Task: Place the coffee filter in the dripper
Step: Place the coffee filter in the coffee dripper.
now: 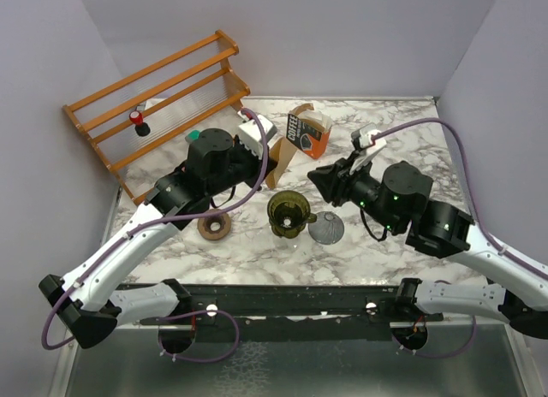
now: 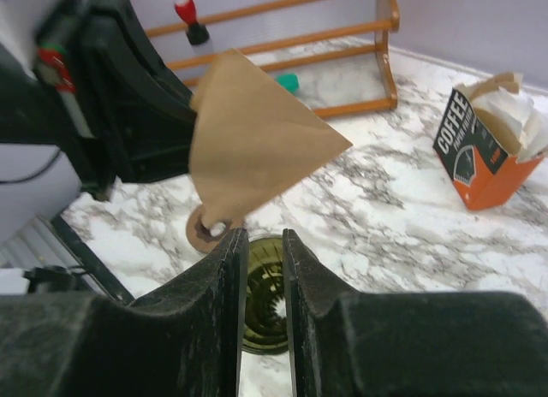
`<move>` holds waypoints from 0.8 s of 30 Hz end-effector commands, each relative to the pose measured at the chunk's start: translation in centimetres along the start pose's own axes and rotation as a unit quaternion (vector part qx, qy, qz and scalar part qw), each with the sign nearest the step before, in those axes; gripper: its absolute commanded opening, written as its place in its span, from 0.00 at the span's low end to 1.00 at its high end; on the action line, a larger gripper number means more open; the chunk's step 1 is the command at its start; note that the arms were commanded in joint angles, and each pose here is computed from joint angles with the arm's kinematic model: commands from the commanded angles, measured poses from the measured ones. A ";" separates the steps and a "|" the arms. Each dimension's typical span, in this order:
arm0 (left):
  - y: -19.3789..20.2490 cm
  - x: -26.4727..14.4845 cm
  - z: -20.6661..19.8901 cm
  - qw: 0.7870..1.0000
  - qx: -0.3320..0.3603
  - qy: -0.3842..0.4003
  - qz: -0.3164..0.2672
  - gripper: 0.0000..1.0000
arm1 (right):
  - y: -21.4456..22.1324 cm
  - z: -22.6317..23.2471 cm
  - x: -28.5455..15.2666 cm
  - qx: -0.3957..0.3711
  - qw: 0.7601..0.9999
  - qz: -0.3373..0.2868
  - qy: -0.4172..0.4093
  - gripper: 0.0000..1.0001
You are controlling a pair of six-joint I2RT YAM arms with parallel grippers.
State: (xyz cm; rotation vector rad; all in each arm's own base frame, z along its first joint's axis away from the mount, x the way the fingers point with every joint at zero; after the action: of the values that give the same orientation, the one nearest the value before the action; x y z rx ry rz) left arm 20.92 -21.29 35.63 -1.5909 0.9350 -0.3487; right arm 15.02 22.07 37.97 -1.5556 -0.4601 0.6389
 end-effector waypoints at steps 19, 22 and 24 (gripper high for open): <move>-0.8 -0.9 -1.7 0.994 -0.065 -0.041 0.071 0.00 | -3.6 5.3 2.1 0.149 0.979 -0.008 -0.138 0.01; -0.7 -0.8 -2.0 0.994 -0.074 -0.035 0.076 0.00 | -3.5 5.4 2.8 0.159 0.979 -0.008 -0.124 0.01; -0.7 -0.8 -2.1 0.993 -0.078 -0.032 0.077 0.00 | -3.5 5.3 3.3 0.162 0.981 -0.010 -0.110 0.01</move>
State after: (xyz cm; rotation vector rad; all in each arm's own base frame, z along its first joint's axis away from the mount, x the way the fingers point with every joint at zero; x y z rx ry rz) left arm 19.48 -22.19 36.38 -1.6169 1.0453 -0.1407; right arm 14.06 27.69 40.16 -1.2419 -0.5043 0.8710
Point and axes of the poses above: each gripper's point midway between its finger pads, its own x axis out along the fingers, its own z axis along the line the jaws close on, y = z × x, the point moved 7 cm from there along -x, back along the fingers, and after that the axes turned 11 degrees about -x, right-handed, at the moved point
